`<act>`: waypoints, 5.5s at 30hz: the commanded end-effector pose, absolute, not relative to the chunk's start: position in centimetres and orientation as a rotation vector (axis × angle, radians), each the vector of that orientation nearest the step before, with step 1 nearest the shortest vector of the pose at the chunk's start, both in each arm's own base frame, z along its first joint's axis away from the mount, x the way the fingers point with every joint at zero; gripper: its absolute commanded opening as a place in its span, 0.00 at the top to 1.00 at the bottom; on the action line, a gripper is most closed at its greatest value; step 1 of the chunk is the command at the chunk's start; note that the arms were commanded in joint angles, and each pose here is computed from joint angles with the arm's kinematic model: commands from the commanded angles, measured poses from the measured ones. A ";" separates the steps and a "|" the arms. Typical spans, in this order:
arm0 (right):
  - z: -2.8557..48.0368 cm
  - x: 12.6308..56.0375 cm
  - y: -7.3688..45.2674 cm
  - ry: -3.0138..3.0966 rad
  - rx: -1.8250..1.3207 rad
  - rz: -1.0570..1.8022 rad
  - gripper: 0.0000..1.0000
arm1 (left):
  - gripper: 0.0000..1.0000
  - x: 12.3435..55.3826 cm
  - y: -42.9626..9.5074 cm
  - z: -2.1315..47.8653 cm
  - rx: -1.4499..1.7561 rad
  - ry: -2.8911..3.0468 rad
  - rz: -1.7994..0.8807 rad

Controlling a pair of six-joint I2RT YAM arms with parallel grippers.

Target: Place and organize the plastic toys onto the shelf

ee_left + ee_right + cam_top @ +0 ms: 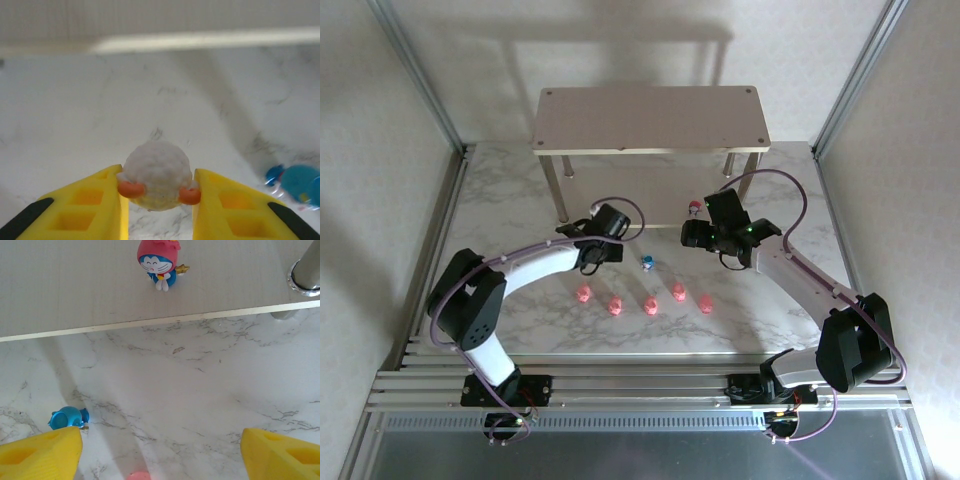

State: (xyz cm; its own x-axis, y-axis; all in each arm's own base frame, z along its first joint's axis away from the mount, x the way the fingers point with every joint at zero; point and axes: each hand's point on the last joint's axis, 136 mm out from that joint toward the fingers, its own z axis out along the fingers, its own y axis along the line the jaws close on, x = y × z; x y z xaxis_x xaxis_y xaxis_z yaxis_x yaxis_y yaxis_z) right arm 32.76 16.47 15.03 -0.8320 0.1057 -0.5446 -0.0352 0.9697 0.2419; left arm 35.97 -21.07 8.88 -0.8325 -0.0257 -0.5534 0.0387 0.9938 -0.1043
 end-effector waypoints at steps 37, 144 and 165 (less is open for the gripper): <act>16.3 34.9 19.0 2.528 0.006 0.438 0.17 | 0.70 43.6 -18.2 12.3 -0.116 2.526 -0.182; 13.8 25.3 21.8 2.711 -0.027 0.456 0.21 | 0.52 30.9 -17.6 25.3 -0.042 2.036 -0.458; 8.4 25.9 29.1 2.836 0.118 0.434 0.31 | 0.43 29.5 -10.3 30.1 -0.097 1.928 -0.315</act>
State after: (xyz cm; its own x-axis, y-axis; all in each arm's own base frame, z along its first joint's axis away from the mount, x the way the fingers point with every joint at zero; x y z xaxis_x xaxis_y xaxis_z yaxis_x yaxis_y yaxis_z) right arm 25.29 28.89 8.06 -0.9712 0.0532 -0.2323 -0.0248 0.9470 0.3204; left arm 29.77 -10.78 29.79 -0.3774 -0.2460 -0.8928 0.0653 0.9546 -0.2906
